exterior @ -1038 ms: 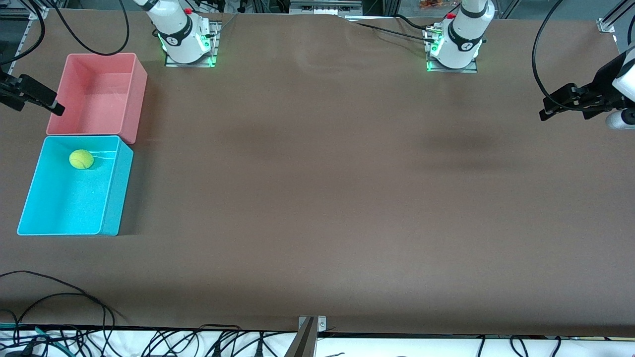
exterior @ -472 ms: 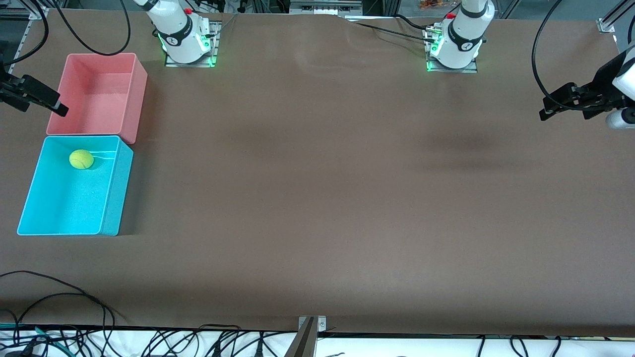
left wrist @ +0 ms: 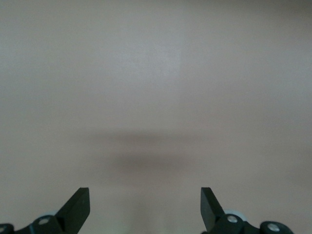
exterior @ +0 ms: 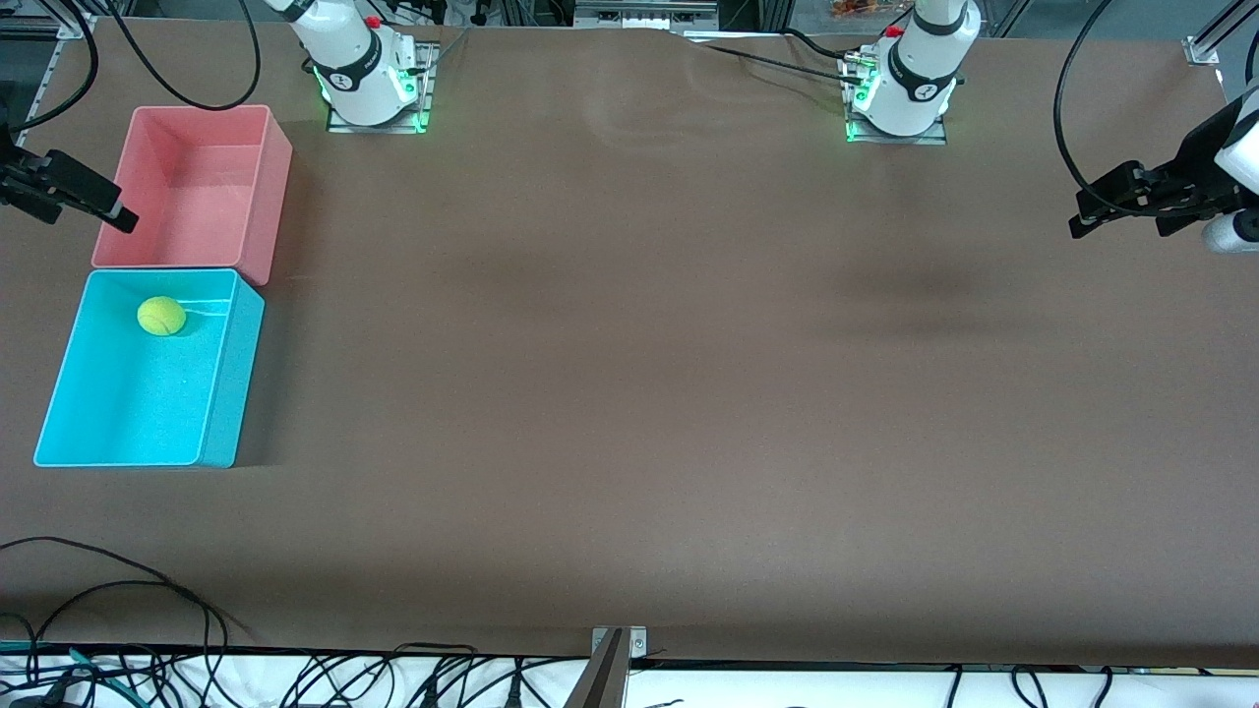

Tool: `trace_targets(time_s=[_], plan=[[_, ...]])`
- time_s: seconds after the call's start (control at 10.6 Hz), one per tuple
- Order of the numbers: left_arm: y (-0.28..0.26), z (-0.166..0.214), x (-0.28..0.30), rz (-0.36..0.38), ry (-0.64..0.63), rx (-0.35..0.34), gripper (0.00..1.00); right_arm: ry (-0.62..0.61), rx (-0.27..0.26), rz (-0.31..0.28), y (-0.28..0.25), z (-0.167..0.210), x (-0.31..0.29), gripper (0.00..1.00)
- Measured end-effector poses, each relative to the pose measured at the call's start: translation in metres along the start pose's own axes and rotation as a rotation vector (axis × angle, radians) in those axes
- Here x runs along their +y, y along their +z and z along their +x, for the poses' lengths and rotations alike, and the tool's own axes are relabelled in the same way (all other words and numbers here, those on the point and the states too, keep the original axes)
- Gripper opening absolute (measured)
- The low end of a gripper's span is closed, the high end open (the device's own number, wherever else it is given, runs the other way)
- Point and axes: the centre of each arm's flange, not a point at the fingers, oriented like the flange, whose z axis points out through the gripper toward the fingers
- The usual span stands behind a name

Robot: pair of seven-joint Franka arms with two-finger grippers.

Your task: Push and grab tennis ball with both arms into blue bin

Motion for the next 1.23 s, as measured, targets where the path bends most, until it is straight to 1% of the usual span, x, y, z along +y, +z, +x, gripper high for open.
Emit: trace_targets(time_s=[0.09, 0.19, 0.47, 1.23], plan=[[0.0, -0.0001, 0.0007, 0.0, 0.001, 0.0, 1.0, -0.03, 0.004, -0.033, 0.0002, 0.0, -0.0022, 1.0], [0.0, -0.0001, 0.001, 0.0, 0.002, 0.0, 1.0, -0.051, 0.007, -0.048, 0.0004, -0.0002, -0.0066, 1.0], [0.0, -0.0001, 0.0011, 0.0, 0.002, 0.0, 1.0, -0.067, 0.008, -0.052, 0.0005, -0.0005, -0.01, 1.0], [0.0, -0.0001, 0.0011, 0.0, 0.002, 0.0, 1.0, -0.058, 0.025, -0.054, -0.0016, 0.0018, -0.0044, 1.0]])
